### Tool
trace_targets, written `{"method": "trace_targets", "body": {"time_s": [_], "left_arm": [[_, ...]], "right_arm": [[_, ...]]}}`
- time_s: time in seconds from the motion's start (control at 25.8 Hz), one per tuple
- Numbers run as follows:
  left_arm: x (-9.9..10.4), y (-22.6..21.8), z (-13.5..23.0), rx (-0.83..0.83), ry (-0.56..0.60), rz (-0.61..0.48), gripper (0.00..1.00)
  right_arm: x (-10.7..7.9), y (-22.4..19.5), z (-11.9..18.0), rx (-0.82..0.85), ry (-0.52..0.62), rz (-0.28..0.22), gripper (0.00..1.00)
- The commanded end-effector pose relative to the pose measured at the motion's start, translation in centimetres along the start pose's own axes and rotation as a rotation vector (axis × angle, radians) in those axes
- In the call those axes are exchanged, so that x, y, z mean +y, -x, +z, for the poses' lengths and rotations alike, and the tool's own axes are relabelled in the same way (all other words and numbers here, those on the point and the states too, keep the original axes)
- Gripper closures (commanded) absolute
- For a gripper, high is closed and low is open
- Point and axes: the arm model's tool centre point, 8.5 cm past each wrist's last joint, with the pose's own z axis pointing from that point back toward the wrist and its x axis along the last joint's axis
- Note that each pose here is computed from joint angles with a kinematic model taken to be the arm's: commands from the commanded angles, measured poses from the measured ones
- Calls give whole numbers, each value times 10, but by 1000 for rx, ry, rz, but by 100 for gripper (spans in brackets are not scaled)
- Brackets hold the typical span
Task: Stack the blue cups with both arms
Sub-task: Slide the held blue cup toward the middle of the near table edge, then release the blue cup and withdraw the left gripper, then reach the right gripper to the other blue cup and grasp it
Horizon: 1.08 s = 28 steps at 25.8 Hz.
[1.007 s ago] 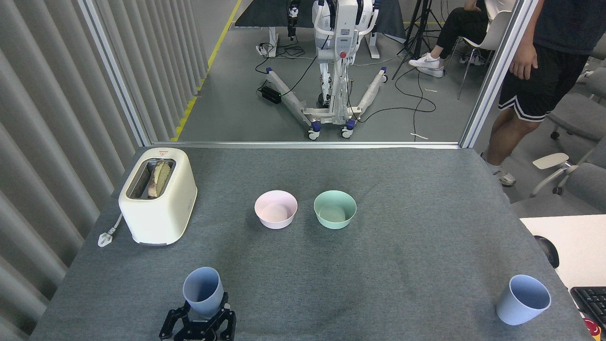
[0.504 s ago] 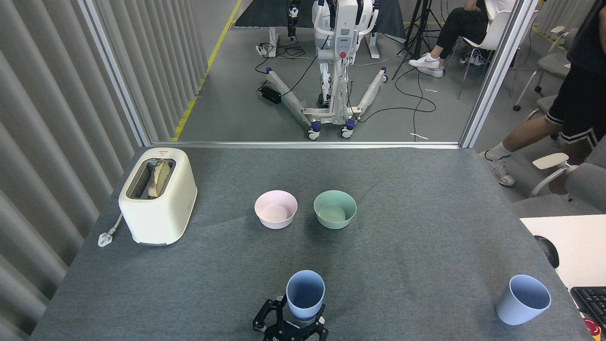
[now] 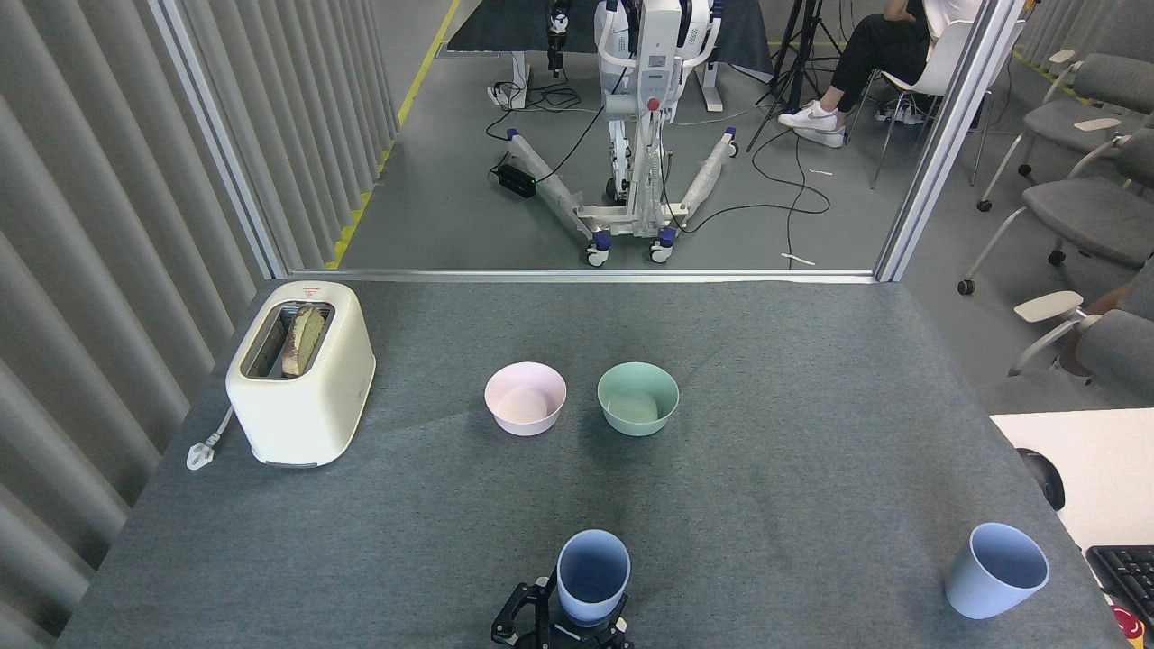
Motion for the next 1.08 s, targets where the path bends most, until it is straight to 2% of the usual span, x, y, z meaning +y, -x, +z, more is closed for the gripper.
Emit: {"method": "trace_targets", "body": {"time_s": [0.0,0.15,0.54,0.7,0.81,1.05], "left_arm": [[-1,0,0,1,-1,0,53],[-1,1,0,3,0,4,2],[-1,-1,3,-6,-2,11,0],[-7,-6,14,-7,18,24,0],[-3,-11,22,0,6,44,0],[-21,13,93,94,75,61,0]], "right_arm": [[0,0,0,0,0,-1,0],[1,0,0,1,-1,-3,0],[1,0,0,1,-2,-2,0],[1,0,0,1,-1,-2,0],[2,0,0,-1,-4,-1,0],[1,0,1,-2,-2,-6,0]]}}
